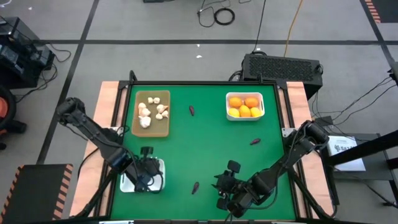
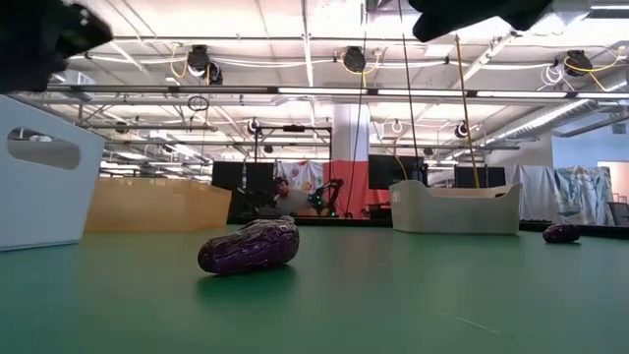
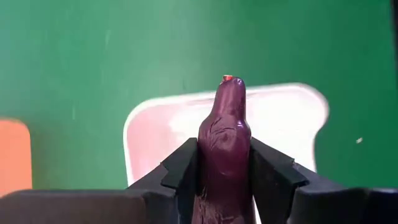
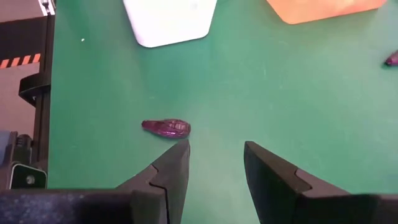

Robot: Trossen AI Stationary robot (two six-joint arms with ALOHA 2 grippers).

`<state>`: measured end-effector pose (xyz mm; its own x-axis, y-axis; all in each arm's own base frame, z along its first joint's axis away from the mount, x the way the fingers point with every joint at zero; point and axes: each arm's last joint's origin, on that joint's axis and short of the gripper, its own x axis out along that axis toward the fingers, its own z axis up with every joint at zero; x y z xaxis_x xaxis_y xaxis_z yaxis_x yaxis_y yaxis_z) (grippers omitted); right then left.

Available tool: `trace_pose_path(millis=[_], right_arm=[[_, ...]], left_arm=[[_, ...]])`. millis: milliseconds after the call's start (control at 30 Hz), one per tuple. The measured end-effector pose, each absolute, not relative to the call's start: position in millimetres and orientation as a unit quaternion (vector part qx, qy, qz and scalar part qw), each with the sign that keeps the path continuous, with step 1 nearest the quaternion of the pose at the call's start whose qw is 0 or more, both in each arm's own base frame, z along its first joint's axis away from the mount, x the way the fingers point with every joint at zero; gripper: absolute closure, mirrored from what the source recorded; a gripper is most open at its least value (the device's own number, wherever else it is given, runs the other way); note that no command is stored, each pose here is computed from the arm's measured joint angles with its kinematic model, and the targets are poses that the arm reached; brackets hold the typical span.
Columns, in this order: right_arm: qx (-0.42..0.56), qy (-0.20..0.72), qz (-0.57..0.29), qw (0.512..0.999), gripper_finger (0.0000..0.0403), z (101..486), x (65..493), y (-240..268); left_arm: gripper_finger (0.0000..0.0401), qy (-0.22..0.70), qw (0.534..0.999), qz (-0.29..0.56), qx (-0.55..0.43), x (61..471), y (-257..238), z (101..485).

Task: Sort produce into baskets
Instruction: Put the eggplant into the bottom white bin

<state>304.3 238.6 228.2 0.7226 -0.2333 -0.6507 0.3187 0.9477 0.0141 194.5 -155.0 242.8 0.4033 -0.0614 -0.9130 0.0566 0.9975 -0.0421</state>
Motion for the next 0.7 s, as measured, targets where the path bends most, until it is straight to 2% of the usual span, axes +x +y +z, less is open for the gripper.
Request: trace_pose_path(millis=[500, 700], right_arm=[[0.059, 0.340, -0.144, 0.927, 0.0259, 229, 305, 239], [0.058, 0.340, -0.144, 0.928, 0.0259, 229, 305, 239]], left_arm=[[0.0272, 0.572, 0.820, -0.014, -0.011, 185, -152, 223], [0.0233, 0.572, 0.820, -0.013, -0.010, 186, -152, 223]])
